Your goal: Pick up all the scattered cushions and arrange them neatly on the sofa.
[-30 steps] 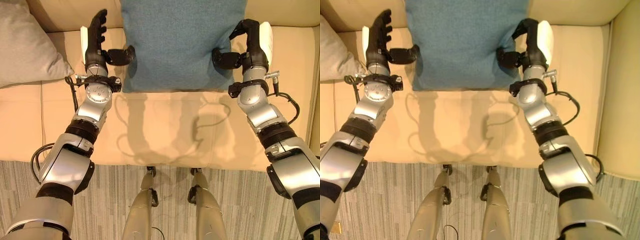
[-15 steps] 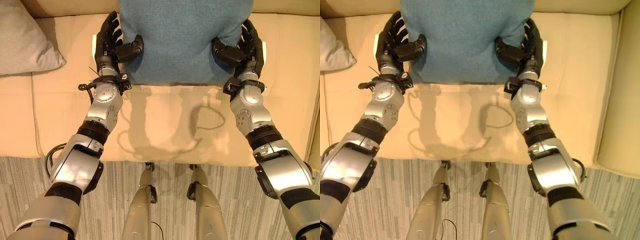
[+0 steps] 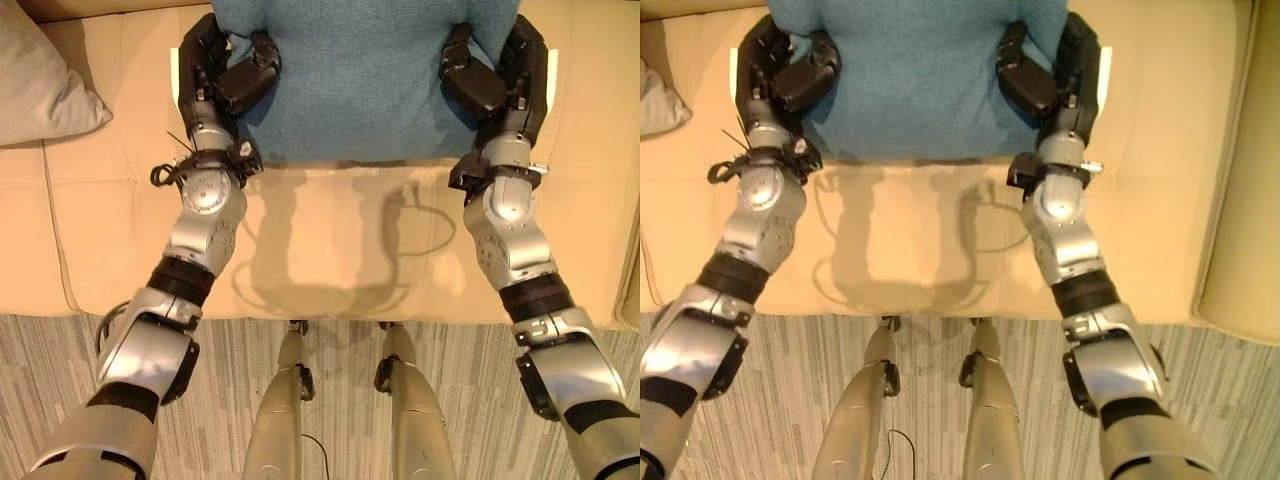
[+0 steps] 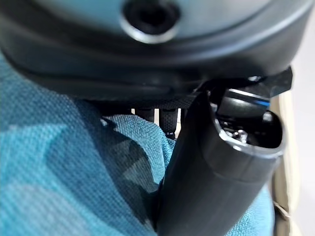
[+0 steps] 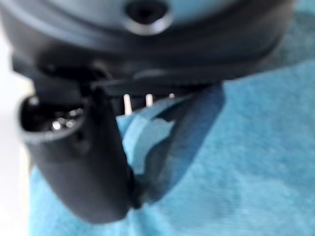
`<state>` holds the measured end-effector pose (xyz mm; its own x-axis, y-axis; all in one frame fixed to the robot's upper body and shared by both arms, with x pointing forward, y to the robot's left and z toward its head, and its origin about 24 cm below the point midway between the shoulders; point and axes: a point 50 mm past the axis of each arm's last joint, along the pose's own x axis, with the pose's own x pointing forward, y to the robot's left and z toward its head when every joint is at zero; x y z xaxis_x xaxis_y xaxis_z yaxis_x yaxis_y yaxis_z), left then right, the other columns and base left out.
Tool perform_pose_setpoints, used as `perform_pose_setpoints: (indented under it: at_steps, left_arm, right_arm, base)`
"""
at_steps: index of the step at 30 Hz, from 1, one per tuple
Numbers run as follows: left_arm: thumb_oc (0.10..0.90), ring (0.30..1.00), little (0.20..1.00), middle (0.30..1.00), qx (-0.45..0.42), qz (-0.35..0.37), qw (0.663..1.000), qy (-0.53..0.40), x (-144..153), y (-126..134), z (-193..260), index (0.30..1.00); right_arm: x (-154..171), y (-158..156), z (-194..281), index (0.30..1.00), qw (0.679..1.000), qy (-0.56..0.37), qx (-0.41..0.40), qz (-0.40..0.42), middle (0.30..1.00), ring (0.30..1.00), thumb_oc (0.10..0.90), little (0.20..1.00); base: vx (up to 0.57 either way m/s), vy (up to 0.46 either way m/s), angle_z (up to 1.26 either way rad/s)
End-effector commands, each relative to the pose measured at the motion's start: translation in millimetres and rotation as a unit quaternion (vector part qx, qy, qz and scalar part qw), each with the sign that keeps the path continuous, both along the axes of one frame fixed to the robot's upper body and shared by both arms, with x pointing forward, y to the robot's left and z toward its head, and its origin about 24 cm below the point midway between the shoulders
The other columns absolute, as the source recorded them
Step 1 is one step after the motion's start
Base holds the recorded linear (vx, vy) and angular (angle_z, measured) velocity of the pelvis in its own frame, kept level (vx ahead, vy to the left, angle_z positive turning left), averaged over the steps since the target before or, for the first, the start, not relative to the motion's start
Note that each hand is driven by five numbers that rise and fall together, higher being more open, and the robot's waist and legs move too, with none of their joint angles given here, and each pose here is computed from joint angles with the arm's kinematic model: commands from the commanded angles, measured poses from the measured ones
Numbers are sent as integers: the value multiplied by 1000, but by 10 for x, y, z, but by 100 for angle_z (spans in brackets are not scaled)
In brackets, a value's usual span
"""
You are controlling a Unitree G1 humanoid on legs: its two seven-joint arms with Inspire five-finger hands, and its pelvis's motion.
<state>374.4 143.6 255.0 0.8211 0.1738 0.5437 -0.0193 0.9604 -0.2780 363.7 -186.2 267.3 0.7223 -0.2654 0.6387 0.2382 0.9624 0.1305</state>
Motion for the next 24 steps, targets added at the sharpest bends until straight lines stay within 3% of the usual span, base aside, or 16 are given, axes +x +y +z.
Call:
perform_pose_setpoints:
  at_steps: [1,5,13,20,24]
  left_arm:
    - [400,300,300,300,35,-51,958,-281,-581,-590,796,300]
    - [400,300,300,300,24,16,931,-364,-868,-627,928,300]
    - [400,300,300,300,33,64,896,-439,-1083,-706,1115,300]
    - [400,300,300,300,64,62,883,-461,-1086,-863,1364,300]
    - [400,300,300,300,129,52,892,-431,-894,-1030,1540,300]
  right_arm:
    - [-613,711,810,300,950,-300,-68,59,300,300,400,300]
    - [-931,699,904,300,912,-400,-84,-24,300,300,400,300]
    - [-1099,712,1009,300,873,-461,-111,-115,300,300,400,300]
    - [-1046,727,1163,300,861,-465,-129,-160,300,300,400,300]
    - [-819,682,1322,300,871,-423,-148,-201,300,300,400,300]
  base:
    - [-34,25,0]
    - [-30,10,-5]
    - [-5,0,-1]
    - [0,1,2]
    - [5,1,3]
